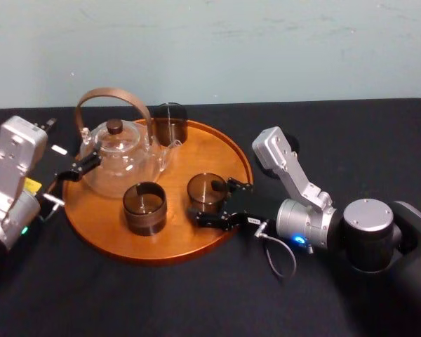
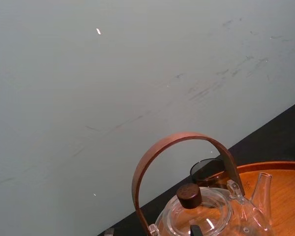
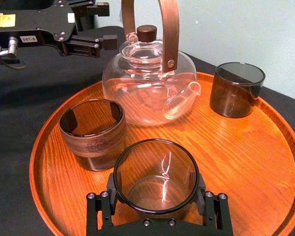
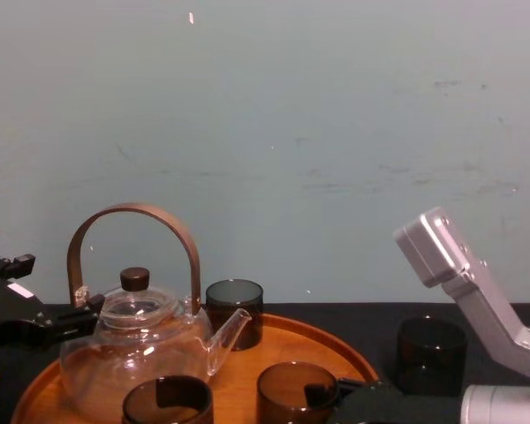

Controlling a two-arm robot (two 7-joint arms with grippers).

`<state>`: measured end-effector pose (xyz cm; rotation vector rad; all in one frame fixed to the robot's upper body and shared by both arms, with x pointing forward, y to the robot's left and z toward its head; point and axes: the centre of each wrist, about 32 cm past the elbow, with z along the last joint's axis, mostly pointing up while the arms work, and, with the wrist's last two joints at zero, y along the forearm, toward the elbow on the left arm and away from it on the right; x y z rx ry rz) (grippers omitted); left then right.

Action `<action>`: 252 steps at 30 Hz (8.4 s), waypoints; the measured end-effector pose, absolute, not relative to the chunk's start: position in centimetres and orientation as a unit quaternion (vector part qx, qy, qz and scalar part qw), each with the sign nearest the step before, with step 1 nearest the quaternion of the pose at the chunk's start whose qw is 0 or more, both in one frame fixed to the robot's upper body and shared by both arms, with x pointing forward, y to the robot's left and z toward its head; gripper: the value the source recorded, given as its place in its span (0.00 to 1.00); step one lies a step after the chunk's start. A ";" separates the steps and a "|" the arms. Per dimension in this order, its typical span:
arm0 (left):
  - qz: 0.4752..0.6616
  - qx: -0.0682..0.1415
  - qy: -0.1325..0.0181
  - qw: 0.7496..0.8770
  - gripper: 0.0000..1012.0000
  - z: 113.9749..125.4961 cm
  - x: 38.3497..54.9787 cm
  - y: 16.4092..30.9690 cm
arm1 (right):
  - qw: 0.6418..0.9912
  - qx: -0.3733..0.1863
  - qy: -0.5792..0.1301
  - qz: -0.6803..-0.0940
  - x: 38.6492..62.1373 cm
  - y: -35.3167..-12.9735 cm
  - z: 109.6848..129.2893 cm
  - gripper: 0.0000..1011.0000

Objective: Pick up the glass from the table and place it on the tray.

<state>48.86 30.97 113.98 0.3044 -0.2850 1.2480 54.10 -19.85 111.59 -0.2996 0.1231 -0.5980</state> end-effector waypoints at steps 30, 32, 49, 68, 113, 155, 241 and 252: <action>0.580 0.141 -0.132 0.791 0.99 114.0 48.9 31.0 | 0.943 -0.130 0.030 -0.305 52.6 -20.7 113.1 0.99; 0.580 0.141 -0.132 0.791 0.99 114.0 48.9 31.0 | 0.943 -0.128 0.024 -0.307 52.2 -20.9 113.5 0.99; 0.580 0.141 -0.132 0.791 0.99 114.0 48.9 31.0 | 0.935 -0.108 0.024 -0.337 49.2 -23.9 114.2 0.99; 0.580 0.141 -0.132 0.791 0.99 114.0 48.9 31.0 | 0.898 -0.096 0.050 -0.427 49.6 -29.5 113.7 0.99; 0.580 0.141 -0.132 0.791 0.99 114.0 48.9 31.0 | 0.878 -0.110 0.071 -0.460 55.4 -29.6 112.3 0.99; 0.580 0.141 -0.132 0.791 0.99 114.0 48.9 31.0 | 0.880 -0.108 0.071 -0.457 58.3 -29.2 111.6 0.99; 0.580 0.141 -0.132 0.791 0.99 114.0 48.9 31.0 | 0.880 -0.108 0.072 -0.458 58.2 -29.2 111.6 0.88; 0.580 0.141 -0.132 0.791 0.99 114.0 48.9 31.0 | 0.880 -0.108 0.072 -0.458 58.2 -29.2 111.6 0.88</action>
